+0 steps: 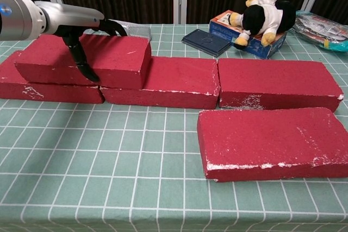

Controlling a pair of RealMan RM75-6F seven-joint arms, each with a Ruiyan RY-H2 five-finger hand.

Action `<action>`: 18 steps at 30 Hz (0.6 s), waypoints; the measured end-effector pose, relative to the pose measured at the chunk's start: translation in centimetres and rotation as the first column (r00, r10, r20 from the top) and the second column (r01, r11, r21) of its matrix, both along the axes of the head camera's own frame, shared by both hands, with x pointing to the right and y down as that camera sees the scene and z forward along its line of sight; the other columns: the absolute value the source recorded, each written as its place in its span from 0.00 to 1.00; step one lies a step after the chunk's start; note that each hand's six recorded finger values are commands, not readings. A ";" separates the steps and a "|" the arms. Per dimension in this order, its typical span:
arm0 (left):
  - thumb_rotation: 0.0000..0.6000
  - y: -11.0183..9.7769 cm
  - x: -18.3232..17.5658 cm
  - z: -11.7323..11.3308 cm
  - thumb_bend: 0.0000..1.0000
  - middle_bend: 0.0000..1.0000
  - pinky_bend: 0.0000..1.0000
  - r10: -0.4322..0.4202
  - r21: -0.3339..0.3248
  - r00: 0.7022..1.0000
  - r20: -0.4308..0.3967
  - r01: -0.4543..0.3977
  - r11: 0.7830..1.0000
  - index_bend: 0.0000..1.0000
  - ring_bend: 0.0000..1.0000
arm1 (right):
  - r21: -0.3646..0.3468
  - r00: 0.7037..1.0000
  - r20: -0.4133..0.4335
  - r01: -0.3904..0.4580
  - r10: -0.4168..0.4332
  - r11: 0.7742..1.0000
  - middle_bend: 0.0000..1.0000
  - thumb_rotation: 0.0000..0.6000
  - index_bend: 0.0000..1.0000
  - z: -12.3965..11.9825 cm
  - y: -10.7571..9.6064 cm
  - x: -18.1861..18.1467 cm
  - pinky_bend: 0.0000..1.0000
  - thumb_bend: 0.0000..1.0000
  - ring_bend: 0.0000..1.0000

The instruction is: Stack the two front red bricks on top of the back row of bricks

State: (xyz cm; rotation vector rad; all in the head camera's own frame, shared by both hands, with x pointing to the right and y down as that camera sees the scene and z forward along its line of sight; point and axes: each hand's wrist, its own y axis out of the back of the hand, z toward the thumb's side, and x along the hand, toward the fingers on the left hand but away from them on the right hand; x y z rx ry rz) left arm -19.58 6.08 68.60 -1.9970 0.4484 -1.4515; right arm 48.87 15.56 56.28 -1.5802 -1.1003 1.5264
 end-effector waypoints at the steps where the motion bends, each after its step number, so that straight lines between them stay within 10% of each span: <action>1: 1.00 0.0 0.0 0.0 0.05 0.21 0.00 -0.003 0.000 1.000 -0.003 0.003 1.000 0.11 0.00 | -0.001 1.000 0.000 0.001 -0.001 1.000 0.00 1.00 0.00 0.0 0.0 0.0 0.00 0.06 0.00; 18: 1.00 0.0 -0.4 0.5 0.04 0.18 0.00 0.004 -0.011 1.000 0.012 -0.004 1.000 0.11 0.00 | -0.009 1.000 -0.006 -0.003 0.003 1.000 0.00 1.00 0.00 0.1 0.0 0.1 0.00 0.06 0.00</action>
